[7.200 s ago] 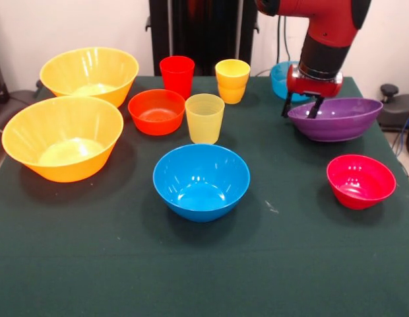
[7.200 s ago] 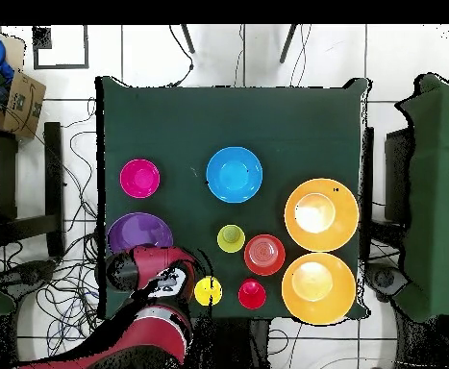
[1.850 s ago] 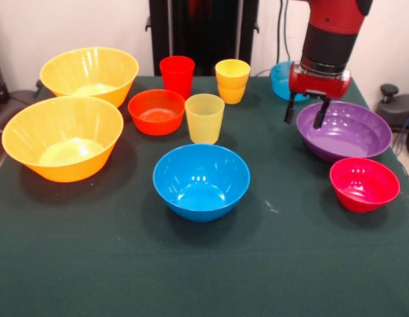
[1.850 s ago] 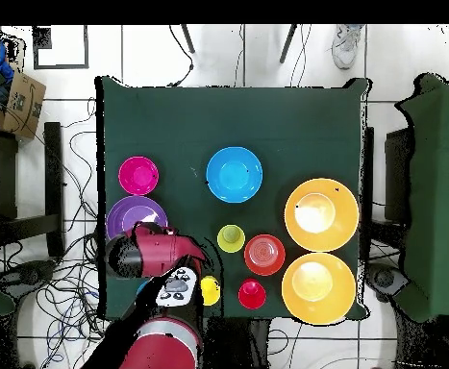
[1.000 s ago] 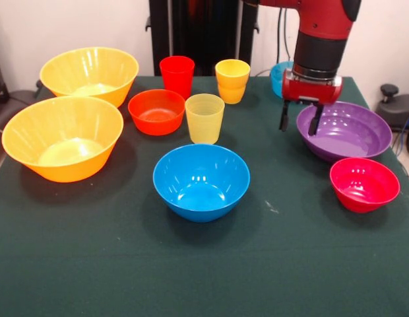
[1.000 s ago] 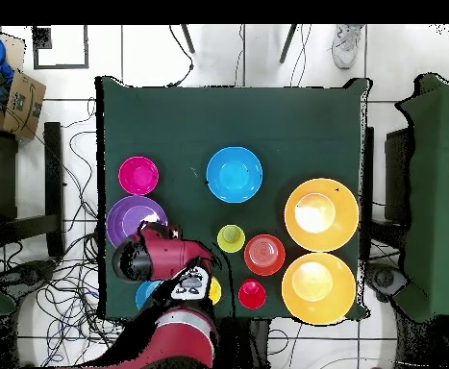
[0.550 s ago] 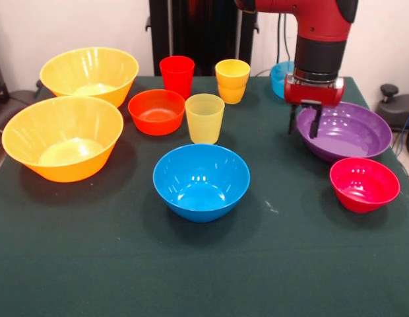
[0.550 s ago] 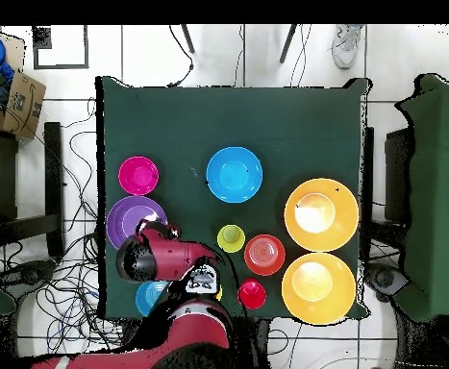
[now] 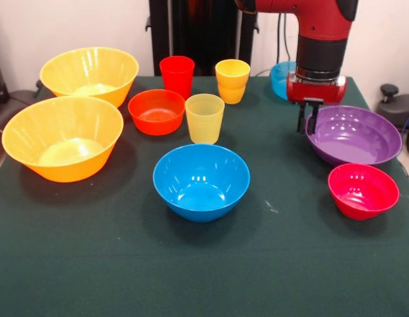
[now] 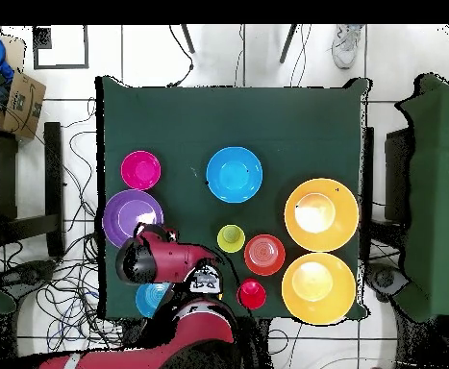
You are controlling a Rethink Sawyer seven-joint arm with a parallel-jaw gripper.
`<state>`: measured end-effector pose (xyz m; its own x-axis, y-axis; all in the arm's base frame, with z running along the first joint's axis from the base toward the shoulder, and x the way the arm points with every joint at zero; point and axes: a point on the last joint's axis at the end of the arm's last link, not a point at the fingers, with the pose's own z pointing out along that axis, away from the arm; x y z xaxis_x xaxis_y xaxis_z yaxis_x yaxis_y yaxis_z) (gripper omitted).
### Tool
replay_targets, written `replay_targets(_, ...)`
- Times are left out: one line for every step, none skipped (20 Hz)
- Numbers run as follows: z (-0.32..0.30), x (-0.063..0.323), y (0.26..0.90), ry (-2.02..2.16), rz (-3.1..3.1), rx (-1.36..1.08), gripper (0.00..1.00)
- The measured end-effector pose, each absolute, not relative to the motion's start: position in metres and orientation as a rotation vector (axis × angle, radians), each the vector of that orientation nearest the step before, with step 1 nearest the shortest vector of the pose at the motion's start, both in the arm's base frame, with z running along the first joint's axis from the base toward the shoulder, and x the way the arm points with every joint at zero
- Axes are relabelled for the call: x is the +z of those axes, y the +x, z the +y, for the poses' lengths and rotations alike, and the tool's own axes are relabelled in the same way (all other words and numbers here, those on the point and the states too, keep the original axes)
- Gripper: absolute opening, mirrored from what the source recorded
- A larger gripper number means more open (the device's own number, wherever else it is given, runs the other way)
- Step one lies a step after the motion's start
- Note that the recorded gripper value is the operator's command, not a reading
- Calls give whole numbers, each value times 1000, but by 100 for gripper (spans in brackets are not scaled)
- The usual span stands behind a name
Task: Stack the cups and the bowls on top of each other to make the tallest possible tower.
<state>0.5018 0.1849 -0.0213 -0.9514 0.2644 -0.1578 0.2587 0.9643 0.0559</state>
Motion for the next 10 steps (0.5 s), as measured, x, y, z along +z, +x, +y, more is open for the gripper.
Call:
replay_targets(185,-21,501,393,2951,51,0)
replay_targets(186,-21,501,391,2950,50,0)
replay_targets(186,-21,501,390,2951,49,0)
replay_targets(187,-21,501,387,2951,48,0)
replay_targets(187,-21,500,385,2951,47,0)
replay_targets(188,-21,500,382,2951,46,0)
replay_targets(189,-21,499,377,2952,45,0)
replay_targets(190,-21,499,374,2952,45,0)
replay_targets(191,-20,499,371,2952,45,0)
replay_targets(192,-20,498,369,2952,46,0)
